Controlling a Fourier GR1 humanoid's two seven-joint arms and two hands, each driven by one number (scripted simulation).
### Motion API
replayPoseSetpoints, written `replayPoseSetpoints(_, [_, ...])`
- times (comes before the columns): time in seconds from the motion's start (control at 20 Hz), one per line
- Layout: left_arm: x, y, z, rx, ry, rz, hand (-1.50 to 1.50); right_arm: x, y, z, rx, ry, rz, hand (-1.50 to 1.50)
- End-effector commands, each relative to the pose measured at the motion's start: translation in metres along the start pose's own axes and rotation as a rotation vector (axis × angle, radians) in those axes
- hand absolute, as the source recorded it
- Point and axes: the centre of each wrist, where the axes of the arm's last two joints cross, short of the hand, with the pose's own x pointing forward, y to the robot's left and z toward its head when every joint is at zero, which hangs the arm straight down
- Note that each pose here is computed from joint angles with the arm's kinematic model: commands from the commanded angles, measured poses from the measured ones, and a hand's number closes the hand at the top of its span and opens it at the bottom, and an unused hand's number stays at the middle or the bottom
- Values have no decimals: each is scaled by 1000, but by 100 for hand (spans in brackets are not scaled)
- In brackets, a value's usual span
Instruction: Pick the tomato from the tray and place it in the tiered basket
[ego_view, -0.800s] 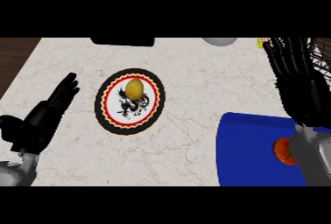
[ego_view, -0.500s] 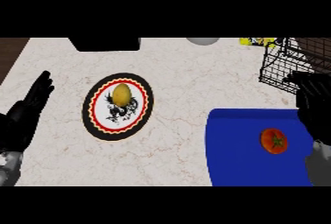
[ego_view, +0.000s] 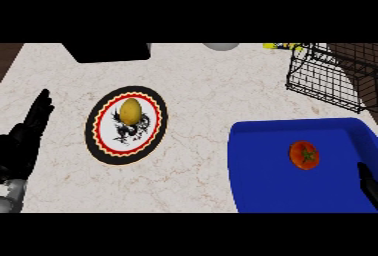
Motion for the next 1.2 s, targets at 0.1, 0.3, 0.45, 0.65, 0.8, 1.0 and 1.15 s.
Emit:
replayPoseSetpoints(0.1, [-4,-18,0,-8,-20,-7,0,29,-53,48,50,44,245,-150])
replayPoseSetpoints(0.3, [6,-30,-8,-29,-48,-13,0,48,-71,40,241,113,490,-150])
replayPoseSetpoints(0.45, [-3,-28,-5,-36,-50,-20,0,84,-71,32,298,165,588,-150])
replayPoseSetpoints(0.65, [2,-33,-16,-40,-34,-13,0,127,-42,23,294,233,631,-150])
replayPoseSetpoints(0.8, [1,-33,-16,-81,-38,-3,0,152,-20,15,267,275,643,-150])
replayPoseSetpoints(1.0, [2,-28,-21,-51,-48,-20,0,162,8,15,290,382,680,-150])
replayPoseSetpoints(1.15, [3,-39,-24,-45,-38,-15,0,148,23,0,354,432,698,-150])
